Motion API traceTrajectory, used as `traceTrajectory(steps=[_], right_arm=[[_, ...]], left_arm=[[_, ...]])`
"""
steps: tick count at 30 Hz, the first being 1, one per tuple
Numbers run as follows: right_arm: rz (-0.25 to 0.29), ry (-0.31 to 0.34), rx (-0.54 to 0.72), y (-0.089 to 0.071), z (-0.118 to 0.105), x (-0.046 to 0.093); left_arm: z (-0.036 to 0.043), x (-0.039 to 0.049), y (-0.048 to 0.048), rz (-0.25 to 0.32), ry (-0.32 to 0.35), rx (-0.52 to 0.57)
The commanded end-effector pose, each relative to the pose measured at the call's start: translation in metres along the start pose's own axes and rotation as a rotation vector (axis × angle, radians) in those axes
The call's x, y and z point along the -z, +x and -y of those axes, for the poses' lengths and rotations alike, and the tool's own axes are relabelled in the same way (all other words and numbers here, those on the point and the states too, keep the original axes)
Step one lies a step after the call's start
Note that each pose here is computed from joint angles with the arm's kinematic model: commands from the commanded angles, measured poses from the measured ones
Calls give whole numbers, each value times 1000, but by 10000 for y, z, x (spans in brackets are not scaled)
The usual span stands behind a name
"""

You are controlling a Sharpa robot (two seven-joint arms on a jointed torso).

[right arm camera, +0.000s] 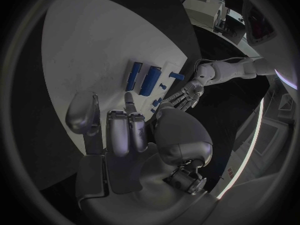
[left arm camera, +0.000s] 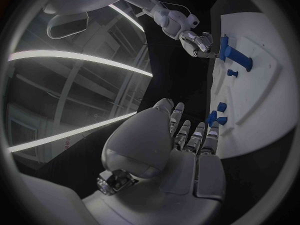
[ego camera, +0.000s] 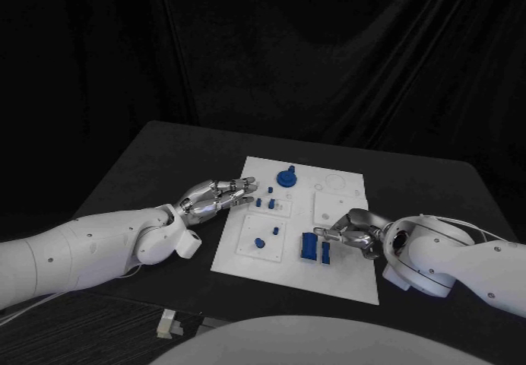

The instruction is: Assemble the parts on the task board

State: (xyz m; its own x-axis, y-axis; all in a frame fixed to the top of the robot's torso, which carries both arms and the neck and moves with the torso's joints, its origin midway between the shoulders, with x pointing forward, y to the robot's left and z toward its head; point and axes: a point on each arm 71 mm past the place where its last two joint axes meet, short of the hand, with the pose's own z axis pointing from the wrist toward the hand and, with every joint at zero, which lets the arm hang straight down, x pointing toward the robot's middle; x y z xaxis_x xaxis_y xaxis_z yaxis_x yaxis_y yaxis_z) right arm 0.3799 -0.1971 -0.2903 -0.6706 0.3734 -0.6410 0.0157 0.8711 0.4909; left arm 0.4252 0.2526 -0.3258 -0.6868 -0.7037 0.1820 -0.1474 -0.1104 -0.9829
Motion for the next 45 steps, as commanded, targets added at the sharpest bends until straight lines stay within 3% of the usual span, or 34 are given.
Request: traceTrajectory(steps=[1,9,12,18,21,26,28,31,32,36,39,42,45], right_arm=[[117,-77,118,-60,-59,29],[339,-284,238,-180,-193,177],[376,-322,248,-198,-204,226],[481,-399,194,-286,-180,329],[569,-449,116,-369,-149,414],[749,-555,16,-610,-182,564],[817,-599,-8,-743,-228,622],[872,-637,-45,-896,-277,676],[896,-653,-74,-987,-306,699],[924,-681,-172,-1203,-369,716],[904,-693,-237,-1281,-380,680],[836,-699,-328,-1305,-363,590],[769,-697,-398,-1263,-306,513]], left_arm=[[10,-1,13,-7,19,14],[17,11,8,-4,25,12],[22,13,6,-2,32,11],[52,30,12,22,64,-6],[88,70,23,43,89,-20],[204,154,39,78,141,-48],[311,169,28,91,170,-69],[475,152,4,102,206,-99],[582,140,-11,109,227,-118],[879,108,-30,129,293,-174],[1020,64,-17,136,335,-203],[1107,9,11,138,373,-224],[1137,-54,34,139,397,-238]])
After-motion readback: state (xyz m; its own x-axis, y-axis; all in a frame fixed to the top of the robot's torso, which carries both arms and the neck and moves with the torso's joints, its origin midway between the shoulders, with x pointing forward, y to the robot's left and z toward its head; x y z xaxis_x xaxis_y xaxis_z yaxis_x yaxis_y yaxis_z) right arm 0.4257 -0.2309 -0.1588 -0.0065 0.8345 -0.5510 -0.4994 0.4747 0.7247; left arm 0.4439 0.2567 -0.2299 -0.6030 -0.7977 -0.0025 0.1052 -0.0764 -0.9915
